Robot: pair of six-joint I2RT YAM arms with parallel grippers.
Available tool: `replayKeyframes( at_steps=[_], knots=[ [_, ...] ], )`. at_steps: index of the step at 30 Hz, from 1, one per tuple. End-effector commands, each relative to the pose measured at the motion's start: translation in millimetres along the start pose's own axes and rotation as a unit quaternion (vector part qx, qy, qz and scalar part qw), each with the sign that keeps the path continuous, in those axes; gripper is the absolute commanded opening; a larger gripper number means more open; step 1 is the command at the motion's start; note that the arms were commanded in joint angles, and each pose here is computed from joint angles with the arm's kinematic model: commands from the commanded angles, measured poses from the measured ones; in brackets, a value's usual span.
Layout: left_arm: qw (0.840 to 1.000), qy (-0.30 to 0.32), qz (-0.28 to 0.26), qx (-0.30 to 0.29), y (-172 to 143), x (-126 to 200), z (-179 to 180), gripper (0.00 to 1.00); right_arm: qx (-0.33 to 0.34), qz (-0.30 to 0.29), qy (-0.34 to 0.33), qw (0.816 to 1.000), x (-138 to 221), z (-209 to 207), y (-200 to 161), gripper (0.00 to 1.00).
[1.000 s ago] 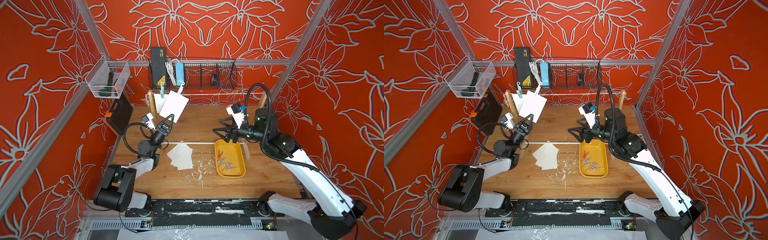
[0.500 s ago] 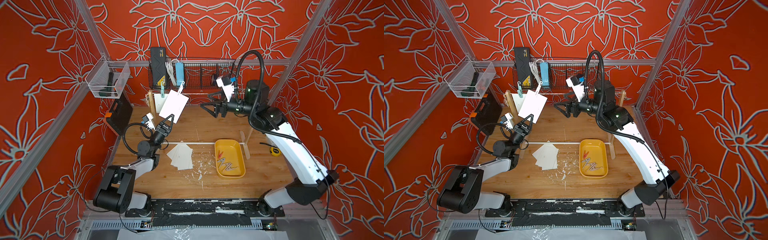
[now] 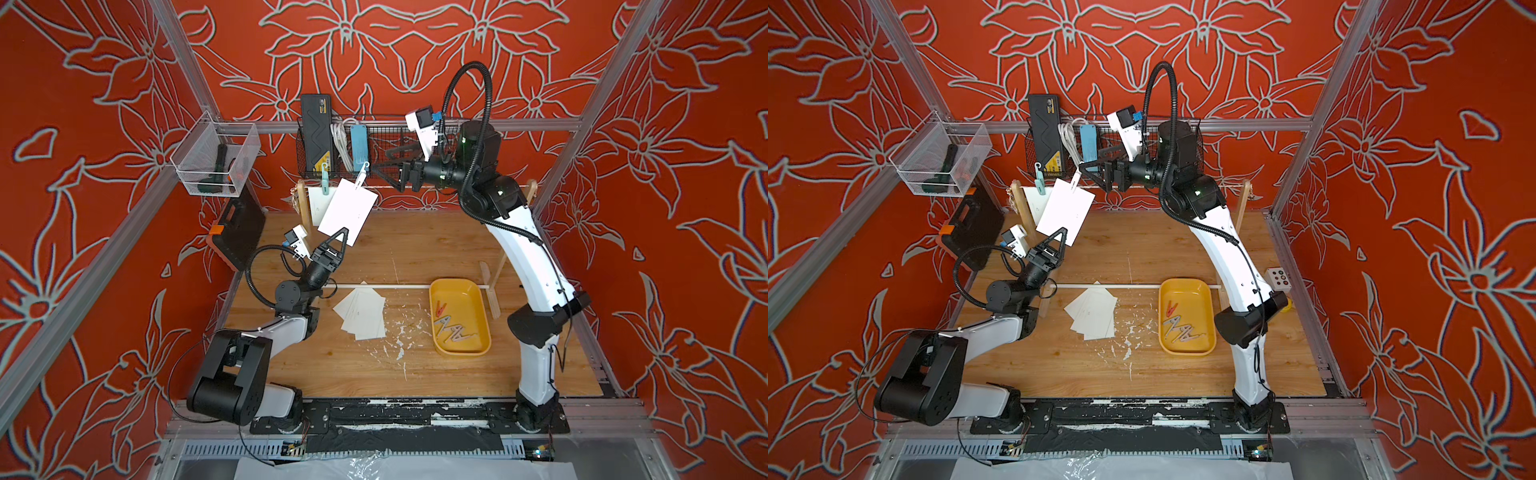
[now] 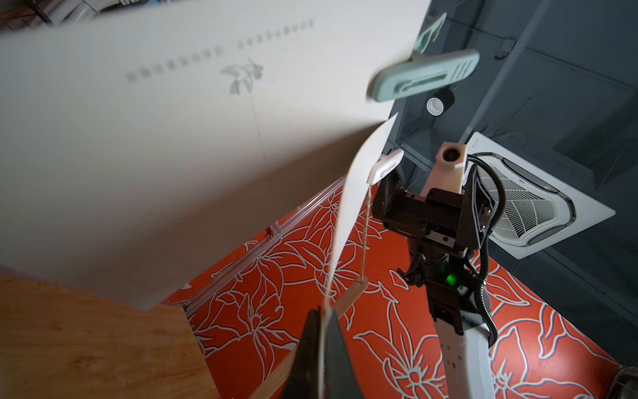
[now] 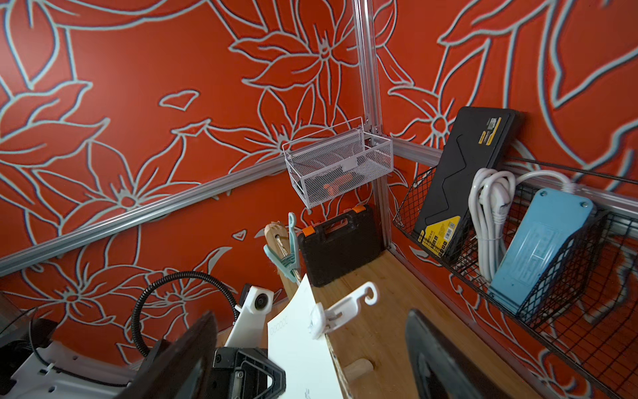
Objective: Remove the postcards from the strings
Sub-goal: Pinch the postcard on the clothesline, then remove the clamp from the clothesline.
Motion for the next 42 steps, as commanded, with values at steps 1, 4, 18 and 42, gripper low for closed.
replayKeyframes(
  at_steps=[1,4,18,42],
  knots=[
    [0.997,-0.073,-0.023,-0.023,9.0,-2.9,-24.5,0.0,-0.031,0.01,0.031,0.999,-8.3,0.5,-4.9,0.85],
    [0.997,-0.073,-0.023,-0.022,8.8,-3.3,-23.6,0.0,-0.043,0.016,0.042,0.998,-15.0,-4.9,-10.8,0.85],
    [0.997,-0.077,-0.023,-0.01,9.3,-7.0,-20.4,0.0,-0.057,0.039,0.101,0.992,-36.8,-3.2,-29.5,0.77],
    [0.996,-0.084,-0.019,-0.001,8.4,-7.0,-20.3,0.0,-0.055,0.03,0.101,0.993,-46.8,-5.4,-31.6,0.61]
  ],
)
Point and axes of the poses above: each gripper's point midway between its finger pads, its own x axis back along the fingers, its own z axis along the line the jaws close on, y = z × x, the point moved 8 cm from there along x, back along the fingers, and after that the axes turned 5 degrees about -x, right-handed, at the moved point
